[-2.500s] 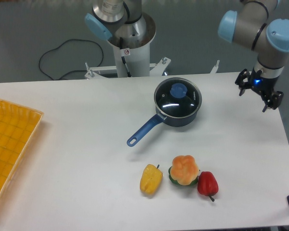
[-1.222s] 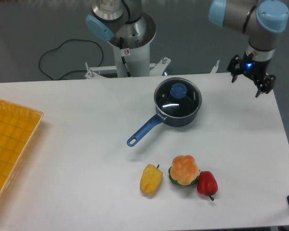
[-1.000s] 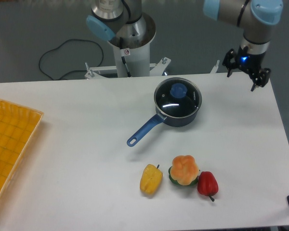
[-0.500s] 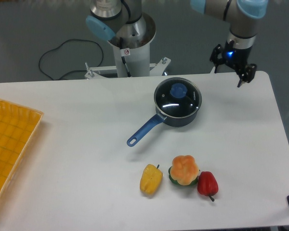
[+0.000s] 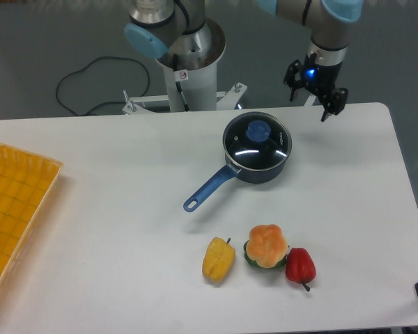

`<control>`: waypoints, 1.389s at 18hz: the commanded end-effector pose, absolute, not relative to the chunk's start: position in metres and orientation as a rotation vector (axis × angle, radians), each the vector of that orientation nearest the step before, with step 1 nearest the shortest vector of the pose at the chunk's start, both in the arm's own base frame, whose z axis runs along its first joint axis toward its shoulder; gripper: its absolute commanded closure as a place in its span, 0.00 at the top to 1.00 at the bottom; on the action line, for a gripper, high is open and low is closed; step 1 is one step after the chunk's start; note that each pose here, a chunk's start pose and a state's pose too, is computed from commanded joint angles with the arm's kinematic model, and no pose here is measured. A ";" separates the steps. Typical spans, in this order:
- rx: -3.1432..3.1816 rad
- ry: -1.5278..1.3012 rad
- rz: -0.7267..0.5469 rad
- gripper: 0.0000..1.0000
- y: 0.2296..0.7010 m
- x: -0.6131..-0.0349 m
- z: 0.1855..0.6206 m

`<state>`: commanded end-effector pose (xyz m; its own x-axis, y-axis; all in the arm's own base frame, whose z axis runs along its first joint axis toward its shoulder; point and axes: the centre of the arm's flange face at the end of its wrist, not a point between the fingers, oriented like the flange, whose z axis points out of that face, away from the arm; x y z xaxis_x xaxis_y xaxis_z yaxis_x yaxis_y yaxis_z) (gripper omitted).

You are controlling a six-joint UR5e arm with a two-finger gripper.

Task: Open the lid
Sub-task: 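Move the open gripper over the saucepan's blue lid knob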

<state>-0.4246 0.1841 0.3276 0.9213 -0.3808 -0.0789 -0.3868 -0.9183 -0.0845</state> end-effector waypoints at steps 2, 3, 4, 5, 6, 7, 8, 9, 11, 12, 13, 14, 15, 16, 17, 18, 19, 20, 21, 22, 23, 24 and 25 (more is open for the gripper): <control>-2.985 0.581 0.091 1.00 0.187 -0.422 0.329; -2.986 0.577 0.089 1.00 0.186 -0.419 0.332; -2.989 0.555 0.077 1.00 0.183 -0.415 0.335; -2.999 0.496 0.081 1.00 0.182 -0.412 0.340; -3.011 0.423 0.080 1.00 0.181 -0.409 0.343; -3.020 0.355 0.071 1.00 0.182 -0.407 0.344; -3.026 0.292 0.064 1.00 0.181 -0.404 0.346; -3.029 0.232 0.053 1.00 0.182 -0.400 0.347; -3.033 0.106 0.045 1.00 0.184 -0.395 0.346; -3.034 0.055 0.039 1.00 0.187 -0.393 0.345; -3.036 0.014 0.028 1.00 0.193 -0.389 0.343; -3.034 -0.021 0.016 1.00 0.199 -0.385 0.340; -3.035 -0.065 0.003 1.00 0.203 -0.380 0.335; -3.034 -0.103 -0.001 1.00 0.206 -0.377 0.335; -3.031 -0.133 -0.002 1.00 0.209 -0.376 0.336; -3.028 -0.167 0.004 1.00 0.211 -0.373 0.338; -3.026 -0.207 -0.001 1.00 0.214 -0.372 0.337; -3.021 -0.241 -0.002 1.00 0.215 -0.371 0.337; -3.015 -0.262 -0.006 1.00 0.218 -0.369 0.337; -3.010 -0.280 -0.008 1.00 0.221 -0.365 0.337; -3.005 -0.292 0.010 1.00 0.223 -0.362 0.339; -2.999 -0.311 0.026 1.00 0.223 -0.359 0.339; -2.994 -0.336 0.035 1.00 0.224 -0.358 0.337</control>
<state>-0.3581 0.2237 0.3374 0.9750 0.2219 -0.0086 0.2190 -0.9670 -0.1304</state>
